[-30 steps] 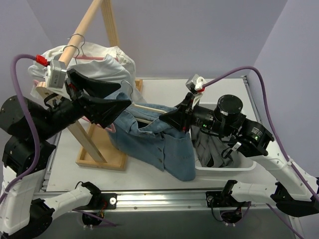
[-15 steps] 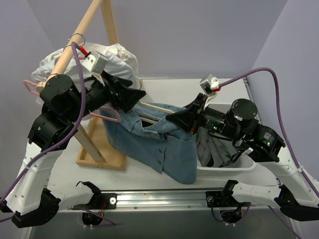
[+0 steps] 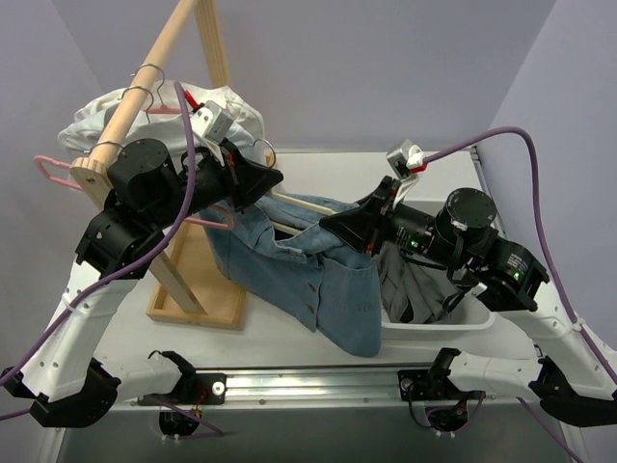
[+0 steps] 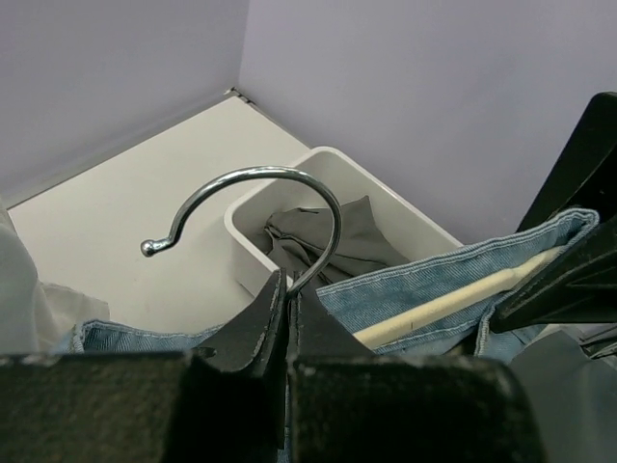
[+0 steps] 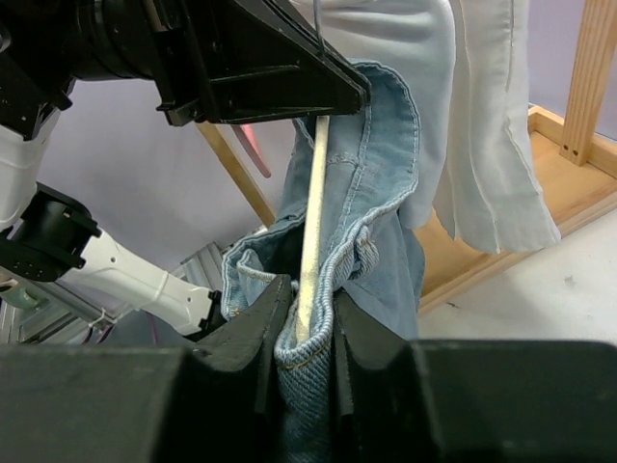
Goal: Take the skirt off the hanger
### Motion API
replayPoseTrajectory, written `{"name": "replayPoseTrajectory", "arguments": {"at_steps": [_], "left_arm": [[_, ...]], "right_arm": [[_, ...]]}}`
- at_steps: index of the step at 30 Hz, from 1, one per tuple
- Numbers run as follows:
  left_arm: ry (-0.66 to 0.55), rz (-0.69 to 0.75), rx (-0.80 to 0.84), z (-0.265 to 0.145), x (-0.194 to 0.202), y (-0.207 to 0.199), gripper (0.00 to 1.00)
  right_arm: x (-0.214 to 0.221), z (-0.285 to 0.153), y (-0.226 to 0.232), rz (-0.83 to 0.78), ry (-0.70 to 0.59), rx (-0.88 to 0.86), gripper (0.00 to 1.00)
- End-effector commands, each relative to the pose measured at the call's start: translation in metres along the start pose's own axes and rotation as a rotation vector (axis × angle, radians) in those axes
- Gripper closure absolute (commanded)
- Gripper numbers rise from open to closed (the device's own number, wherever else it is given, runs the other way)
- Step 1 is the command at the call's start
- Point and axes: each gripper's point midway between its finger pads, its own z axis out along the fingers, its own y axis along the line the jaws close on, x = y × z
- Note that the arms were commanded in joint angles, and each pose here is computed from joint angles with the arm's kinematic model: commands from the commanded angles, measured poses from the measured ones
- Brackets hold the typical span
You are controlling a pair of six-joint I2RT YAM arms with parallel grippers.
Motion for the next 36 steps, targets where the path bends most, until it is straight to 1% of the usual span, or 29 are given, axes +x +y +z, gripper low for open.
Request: {"name": "replayPoseTrajectory", "arguments": {"at_steps": [1, 2, 3, 4, 6, 7, 8, 10, 14, 15, 17, 18, 21, 27, 32, 35, 36], "left_arm": [[-0.046, 0.013, -0.055, 0.003, -0.012, 0.011, 0.98], [-0.062, 0.008, -0.066, 0.002, -0.017, 0.011, 0.98], [-0.071, 0.010, -0.083, 0.001, -0.020, 0.013, 0.98], [-0.082, 0.010, -0.100, -0.001, -0.024, 0.015, 0.98], [-0.100, 0.007, -0.104, -0.001, -0.031, 0.014, 0.98], [-0.106, 0.008, -0.104, -0.001, -0.034, 0.013, 0.98], [-0.111, 0.008, -0.104, -0.001, -0.036, 0.012, 0.98], [-0.119, 0.008, -0.101, -0.001, -0.041, 0.011, 0.98], [-0.127, 0.000, -0.085, 0.001, -0.046, 0.007, 0.98], [-0.130, -0.002, -0.078, 0.001, -0.048, 0.006, 0.98], [-0.135, -0.003, -0.068, 0.000, -0.051, 0.003, 0.98], [-0.131, -0.003, -0.063, 0.000, -0.050, 0.001, 0.98], [-0.139, 0.002, -0.049, -0.004, -0.055, -0.003, 0.98], [-0.142, 0.004, -0.033, -0.010, -0.058, -0.009, 0.98], [-0.144, 0.003, -0.023, -0.016, -0.059, -0.012, 0.98], [-0.138, -0.003, -0.008, -0.015, -0.058, -0.015, 0.98], [-0.140, -0.003, -0.006, -0.016, -0.059, -0.016, 0.98]], "right_arm": [[-0.070, -0.019, 0.033, -0.033, -0.221, -0.104, 0.83], [-0.067, -0.019, 0.029, -0.029, -0.202, -0.079, 0.65], [-0.056, -0.019, 0.022, -0.022, -0.154, -0.048, 0.53], [-0.053, -0.022, 0.019, -0.024, -0.143, -0.034, 0.47], [-0.042, -0.027, 0.011, -0.015, -0.117, 0.009, 0.44], [-0.042, -0.036, 0.011, -0.014, -0.126, 0.012, 0.34], [-0.034, -0.037, 0.007, -0.010, -0.112, 0.023, 0.30], [-0.033, -0.051, 0.007, -0.006, -0.130, 0.031, 0.24], [-0.012, -0.061, -0.004, 0.012, -0.098, 0.075, 0.21], [0.001, -0.059, -0.011, 0.016, -0.064, 0.096, 0.21], [0.013, -0.063, -0.016, 0.027, -0.045, 0.115, 0.20], [0.026, -0.060, -0.023, 0.036, -0.020, 0.136, 0.20], [0.042, -0.061, -0.037, 0.035, 0.000, 0.184, 0.20], [0.043, -0.061, -0.059, 0.001, -0.015, 0.297, 0.20], [0.039, -0.055, -0.069, -0.023, -0.025, 0.348, 0.21], [0.040, -0.049, -0.078, -0.043, -0.016, 0.384, 0.23], [0.041, -0.048, -0.081, -0.044, -0.016, 0.397, 0.27]]}}
